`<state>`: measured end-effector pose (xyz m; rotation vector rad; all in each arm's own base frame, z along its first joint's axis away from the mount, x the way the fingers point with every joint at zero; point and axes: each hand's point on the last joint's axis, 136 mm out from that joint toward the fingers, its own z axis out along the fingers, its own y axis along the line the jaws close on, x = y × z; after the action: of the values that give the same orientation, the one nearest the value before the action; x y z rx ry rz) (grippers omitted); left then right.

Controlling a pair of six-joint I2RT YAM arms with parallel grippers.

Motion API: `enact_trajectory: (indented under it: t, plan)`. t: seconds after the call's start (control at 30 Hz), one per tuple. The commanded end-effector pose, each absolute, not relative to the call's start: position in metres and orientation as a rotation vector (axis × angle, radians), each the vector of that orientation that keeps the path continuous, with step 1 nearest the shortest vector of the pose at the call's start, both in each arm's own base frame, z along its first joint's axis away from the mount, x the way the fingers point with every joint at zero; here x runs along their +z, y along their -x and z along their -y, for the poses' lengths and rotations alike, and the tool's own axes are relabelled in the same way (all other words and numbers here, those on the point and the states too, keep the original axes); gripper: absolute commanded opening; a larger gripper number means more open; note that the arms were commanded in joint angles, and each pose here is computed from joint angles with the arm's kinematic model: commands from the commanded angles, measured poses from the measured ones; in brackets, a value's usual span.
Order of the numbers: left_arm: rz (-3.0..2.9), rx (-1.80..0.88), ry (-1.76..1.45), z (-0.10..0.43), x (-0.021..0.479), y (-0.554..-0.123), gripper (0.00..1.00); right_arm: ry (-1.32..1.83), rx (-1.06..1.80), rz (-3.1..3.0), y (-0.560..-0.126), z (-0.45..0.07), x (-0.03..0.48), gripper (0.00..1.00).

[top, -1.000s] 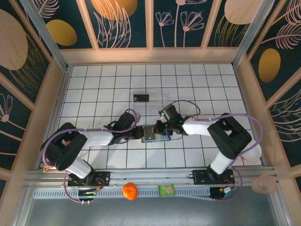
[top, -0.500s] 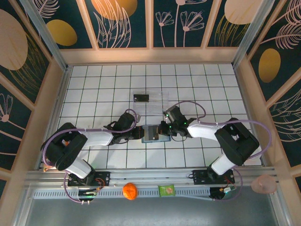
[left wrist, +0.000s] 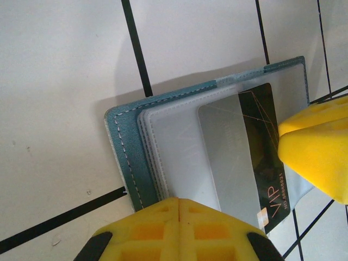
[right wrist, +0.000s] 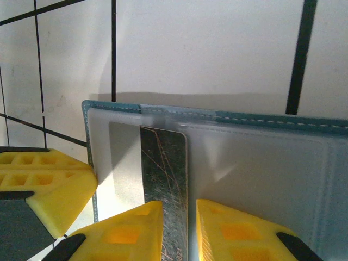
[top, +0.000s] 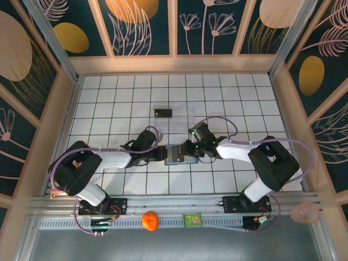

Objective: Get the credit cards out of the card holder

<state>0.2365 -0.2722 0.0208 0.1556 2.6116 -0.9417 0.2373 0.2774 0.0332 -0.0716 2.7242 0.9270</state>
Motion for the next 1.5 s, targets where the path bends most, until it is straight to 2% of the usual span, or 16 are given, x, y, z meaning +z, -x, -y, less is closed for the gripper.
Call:
enact_trajectory:
  t: [0.0,0.13,0.3,0.67,0.9,1.03,1.13,1.3,1.47]
  plan:
    - [-2.720,-0.901,-0.149,0.264,-0.002,-0.220,0.00,0.102,0.947,-2.738,-0.236,-0.282,0.028,0.23]
    - [-2.717,-0.904,-0.155,0.265,-0.001,-0.220,0.00,0.098,0.890,-2.776,-0.235,-0.277,0.017,0.22]
    - [-2.714,-0.894,-0.146,0.263,-0.001,-0.221,0.00,0.065,0.846,-2.767,-0.236,-0.267,0.017,0.00]
    - [-2.711,-0.903,-0.147,0.263,0.000,-0.220,0.00,-0.011,0.699,-2.696,-0.242,-0.230,0.034,0.00]
    - [-2.630,-0.864,-0.161,0.264,0.022,-0.235,0.00,0.095,0.745,-2.574,-0.250,-0.236,0.070,0.00]
    - [-2.496,-0.900,-0.173,0.267,0.059,-0.246,0.24,0.185,0.789,-2.471,-0.257,-0.244,0.103,0.00]
    - [-2.412,-0.929,-0.188,0.268,0.081,-0.251,0.37,0.237,0.834,-2.389,-0.261,-0.249,0.126,0.00]
    - [-2.219,-1.109,-0.203,0.275,0.121,-0.250,0.59,0.304,1.010,-2.205,-0.261,-0.263,0.172,0.00]
    - [-2.005,-1.310,-0.168,0.267,0.162,-0.250,0.74,0.338,1.218,-2.035,-0.255,-0.270,0.212,0.00]
